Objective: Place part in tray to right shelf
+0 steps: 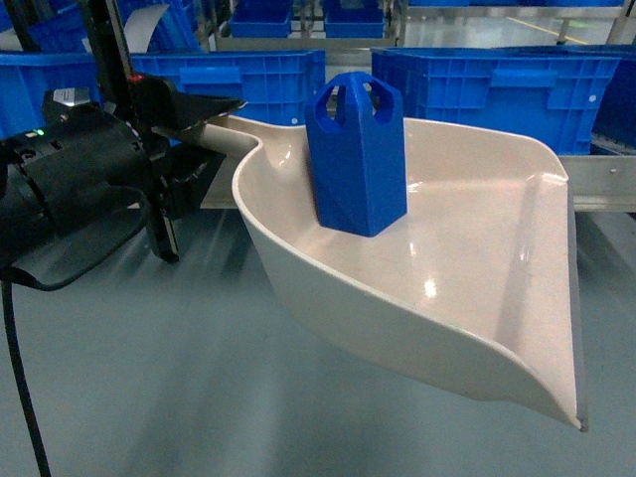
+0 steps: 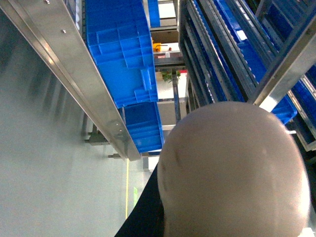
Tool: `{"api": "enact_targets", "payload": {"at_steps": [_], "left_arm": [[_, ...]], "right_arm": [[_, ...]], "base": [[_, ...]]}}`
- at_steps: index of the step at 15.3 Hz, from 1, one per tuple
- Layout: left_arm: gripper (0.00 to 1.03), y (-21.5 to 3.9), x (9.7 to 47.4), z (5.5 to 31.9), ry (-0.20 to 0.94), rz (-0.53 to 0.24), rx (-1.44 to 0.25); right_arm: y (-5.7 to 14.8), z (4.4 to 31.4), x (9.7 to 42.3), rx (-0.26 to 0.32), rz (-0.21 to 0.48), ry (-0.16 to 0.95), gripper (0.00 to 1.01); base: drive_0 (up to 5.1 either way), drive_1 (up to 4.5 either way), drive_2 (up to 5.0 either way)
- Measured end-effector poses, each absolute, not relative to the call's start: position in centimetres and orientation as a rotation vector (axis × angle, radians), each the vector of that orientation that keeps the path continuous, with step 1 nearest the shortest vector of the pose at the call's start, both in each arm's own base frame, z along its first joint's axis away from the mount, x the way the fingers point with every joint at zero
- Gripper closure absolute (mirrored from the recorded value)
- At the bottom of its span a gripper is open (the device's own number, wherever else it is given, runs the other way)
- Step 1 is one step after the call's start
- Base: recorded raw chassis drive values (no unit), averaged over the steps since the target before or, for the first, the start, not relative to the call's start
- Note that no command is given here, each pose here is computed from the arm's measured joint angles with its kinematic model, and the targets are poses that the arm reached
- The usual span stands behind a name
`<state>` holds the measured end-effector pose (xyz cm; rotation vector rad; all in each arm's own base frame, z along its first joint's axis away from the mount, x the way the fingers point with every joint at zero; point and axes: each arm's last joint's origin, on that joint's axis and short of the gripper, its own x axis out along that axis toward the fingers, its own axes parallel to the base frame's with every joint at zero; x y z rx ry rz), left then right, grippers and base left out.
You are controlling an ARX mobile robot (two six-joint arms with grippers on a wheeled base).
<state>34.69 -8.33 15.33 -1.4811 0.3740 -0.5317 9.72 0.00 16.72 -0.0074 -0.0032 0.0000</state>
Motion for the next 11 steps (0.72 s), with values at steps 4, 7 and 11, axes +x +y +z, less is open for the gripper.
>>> {"api": "enact_targets", "payload": {"at_steps": [4,7,11], "left_arm": [[0.88,-8.33,34.68,15.34,0.374,-0.533,-1.481],[0.88,-8.24,34.71,15.32,0.371,-0.528,-1.483],[0.88,-8.25,34.71,15.32,0.372,-0.529,-1.481]], "right_arm": [[0.0,16.74,9.72,-0.007,0.0,-0.006,0.03],[0.0,16.74,9.72,-0.007,0.0,-0.005,0.03],[0.0,16.72,9.72,-0.007,-0.001,-0.003,0.03]], "base": [[0.0,3.94,-4.0],[0.8,3.28,-4.3],[0.0,3.97,-4.0]]}}
